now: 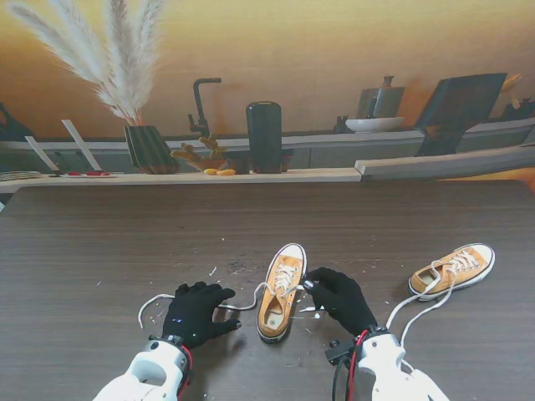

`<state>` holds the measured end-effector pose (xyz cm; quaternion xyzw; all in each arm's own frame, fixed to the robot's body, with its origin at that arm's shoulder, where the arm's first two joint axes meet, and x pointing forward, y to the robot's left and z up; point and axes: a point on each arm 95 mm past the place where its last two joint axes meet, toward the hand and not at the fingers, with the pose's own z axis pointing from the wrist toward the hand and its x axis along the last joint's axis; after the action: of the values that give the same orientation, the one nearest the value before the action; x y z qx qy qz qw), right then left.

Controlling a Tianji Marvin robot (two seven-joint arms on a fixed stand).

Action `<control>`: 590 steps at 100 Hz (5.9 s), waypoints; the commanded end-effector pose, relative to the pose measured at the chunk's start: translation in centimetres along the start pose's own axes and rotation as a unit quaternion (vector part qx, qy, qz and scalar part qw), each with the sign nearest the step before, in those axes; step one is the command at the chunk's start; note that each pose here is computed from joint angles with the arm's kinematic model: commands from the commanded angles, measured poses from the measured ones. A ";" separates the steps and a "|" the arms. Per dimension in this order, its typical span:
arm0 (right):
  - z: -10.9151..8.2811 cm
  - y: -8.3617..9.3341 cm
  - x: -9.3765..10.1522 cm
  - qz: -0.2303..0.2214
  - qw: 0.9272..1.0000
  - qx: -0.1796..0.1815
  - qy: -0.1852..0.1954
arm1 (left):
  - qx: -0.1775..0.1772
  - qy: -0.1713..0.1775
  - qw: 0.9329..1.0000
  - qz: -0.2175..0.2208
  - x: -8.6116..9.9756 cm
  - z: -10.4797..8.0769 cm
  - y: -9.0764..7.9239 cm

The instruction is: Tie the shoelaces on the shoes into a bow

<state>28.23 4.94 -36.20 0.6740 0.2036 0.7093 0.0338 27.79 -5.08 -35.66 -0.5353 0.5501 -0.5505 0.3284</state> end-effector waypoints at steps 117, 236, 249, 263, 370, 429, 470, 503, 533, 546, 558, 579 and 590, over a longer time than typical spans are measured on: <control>-0.2 -0.5 0.3 0.017 1.000 0.020 -0.013 | -0.034 -0.016 0.999 -0.012 3.0 5.9 2.9; -0.8 -0.6 0.4 0.029 0.999 0.032 -0.010 | 0.111 0.031 0.981 -0.154 2.4 5.6 3.3; -0.8 -0.7 0.4 0.032 0.999 0.034 -0.011 | 0.124 0.027 0.973 -0.192 2.4 5.6 3.4; -0.9 -0.8 0.3 0.034 0.999 0.035 -0.012 | 0.124 0.022 0.965 -0.229 2.4 5.7 3.7; -0.7 -0.4 2.4 0.031 0.999 0.005 0.024 | 0.168 0.065 0.930 -0.319 1.6 2.2 -1.4; 0.2 -0.6 6.4 -0.022 0.997 0.037 0.067 | 0.088 0.188 0.933 -0.295 3.6 3.5 -0.9; 0.4 -2.1 8.0 -0.043 0.993 0.062 0.093 | 0.089 0.199 0.931 -0.292 6.1 4.9 -0.1; 0.0 -2.3 7.8 -0.054 0.991 0.079 0.096 | 0.099 0.176 0.934 -0.294 6.9 5.4 -0.1; -0.6 -1.4 7.0 -0.087 0.988 0.088 0.096 | 0.114 0.146 0.933 -0.310 7.1 5.2 -0.5; -0.9 -0.9 6.5 -0.115 0.983 0.104 0.096 | 0.117 0.141 0.932 -0.314 7.0 5.1 -0.6; -0.9 -0.5 6.2 -0.149 0.977 0.118 0.097 | 0.120 0.139 0.931 -0.314 7.0 5.0 -0.7; -0.6 0.0 5.7 -0.236 0.958 0.124 0.105 | 0.126 0.136 0.931 -0.316 6.9 4.9 -0.7; -0.5 0.3 5.7 -0.294 0.942 0.117 0.109 | 0.126 0.136 0.930 -0.316 6.9 4.9 -0.7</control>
<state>27.14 6.75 -30.70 0.5017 0.4711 0.7139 0.1291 31.16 -12.49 -34.77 -0.5582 0.3176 -0.7557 0.1281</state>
